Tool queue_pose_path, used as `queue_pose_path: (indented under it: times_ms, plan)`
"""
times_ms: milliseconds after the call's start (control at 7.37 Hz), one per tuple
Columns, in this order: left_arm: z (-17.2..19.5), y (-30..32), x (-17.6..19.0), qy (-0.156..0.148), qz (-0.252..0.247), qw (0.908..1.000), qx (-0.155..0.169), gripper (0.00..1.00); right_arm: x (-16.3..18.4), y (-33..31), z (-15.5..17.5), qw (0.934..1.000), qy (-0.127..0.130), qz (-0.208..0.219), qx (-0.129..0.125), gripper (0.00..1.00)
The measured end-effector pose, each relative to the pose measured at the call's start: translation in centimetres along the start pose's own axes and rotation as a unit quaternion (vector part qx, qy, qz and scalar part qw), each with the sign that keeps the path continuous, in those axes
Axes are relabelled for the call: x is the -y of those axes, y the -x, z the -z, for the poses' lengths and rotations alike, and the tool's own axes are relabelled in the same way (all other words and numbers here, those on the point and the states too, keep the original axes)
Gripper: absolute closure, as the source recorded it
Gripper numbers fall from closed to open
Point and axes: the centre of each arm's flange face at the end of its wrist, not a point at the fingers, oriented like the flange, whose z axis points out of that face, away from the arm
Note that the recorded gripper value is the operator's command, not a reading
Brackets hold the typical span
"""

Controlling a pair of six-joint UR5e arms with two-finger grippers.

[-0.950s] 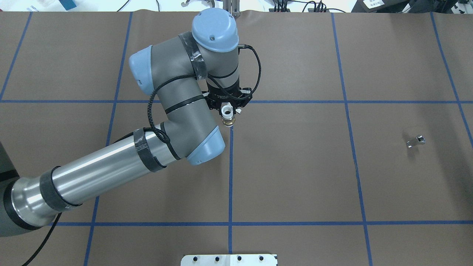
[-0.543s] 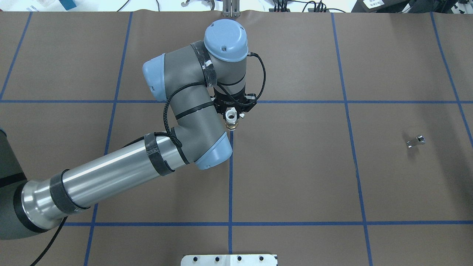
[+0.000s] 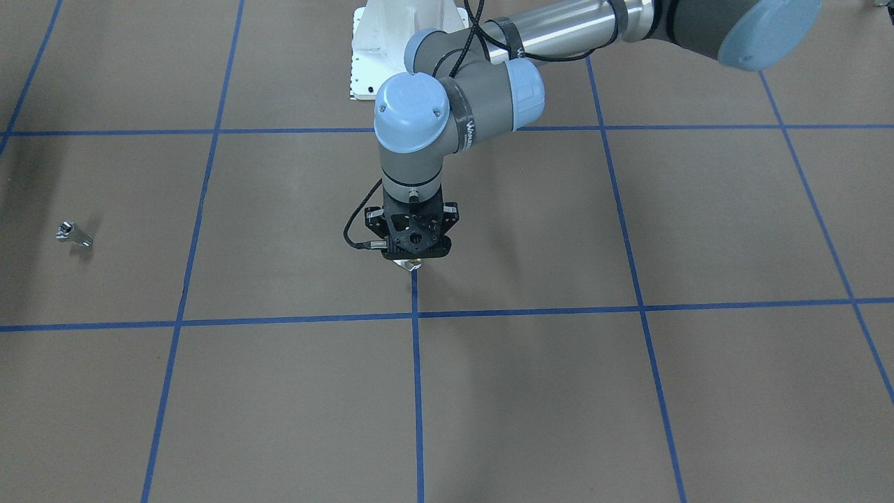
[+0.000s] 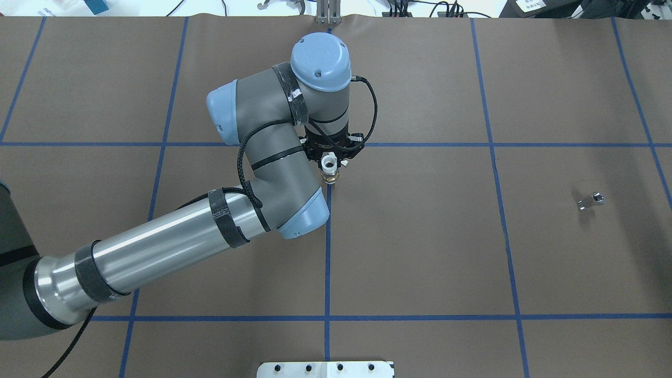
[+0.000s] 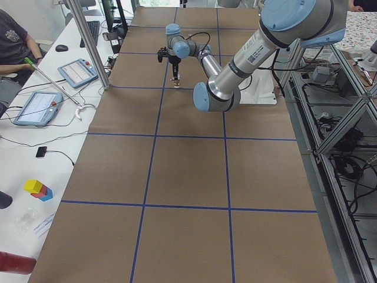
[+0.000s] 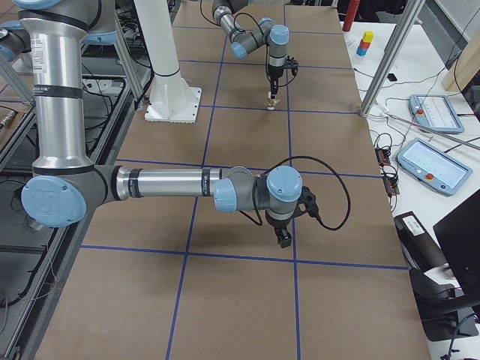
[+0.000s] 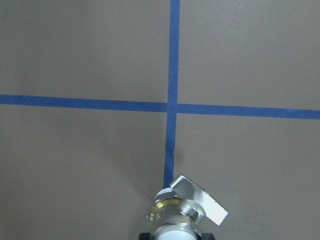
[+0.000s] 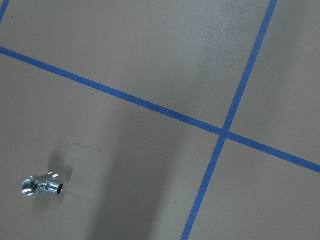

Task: Assemble PPR valve and pipe with both arms
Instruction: 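Lower the valve upright onto the table center with the left gripper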

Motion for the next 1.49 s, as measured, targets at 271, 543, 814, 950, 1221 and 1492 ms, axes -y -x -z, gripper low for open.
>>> queue_pose_path:
  times_ms: [271, 543, 814, 950, 1221, 1492]
  plan:
    - [-0.21, 0.19, 0.15, -0.007, 0.0, 1.0, 0.004, 1.0, 0.03, 0.09, -0.09, 1.0, 0.001, 0.0, 0.0, 0.0]
    - [-0.6, 0.17, -0.13, -0.007, 0.0, 1.0, 0.006, 1.0, 0.1, 0.2, -0.21, 1.0, 0.002, -0.001, 0.001, 0.0]
    - [-0.54, -0.09, -0.39, -0.007, 0.002, 1.0, 0.005, 1.0, 0.12, 0.25, -0.28, 1.0, 0.003, -0.001, 0.001, 0.0]
    - [-0.56, -0.12, -0.46, -0.006, 0.002, 1.0, 0.005, 1.0, 0.13, 0.27, -0.31, 1.0, 0.003, -0.001, 0.001, 0.0]
    - [-0.74, -0.01, -0.51, -0.006, 0.002, 1.0, 0.006, 1.0, 0.15, 0.32, -0.37, 1.0, 0.003, 0.0, 0.001, 0.0]
    - [-0.8, 0.03, -0.53, -0.005, 0.004, 1.0, 0.007, 0.7, 0.17, 0.35, -0.37, 1.0, 0.003, -0.002, 0.002, 0.0]
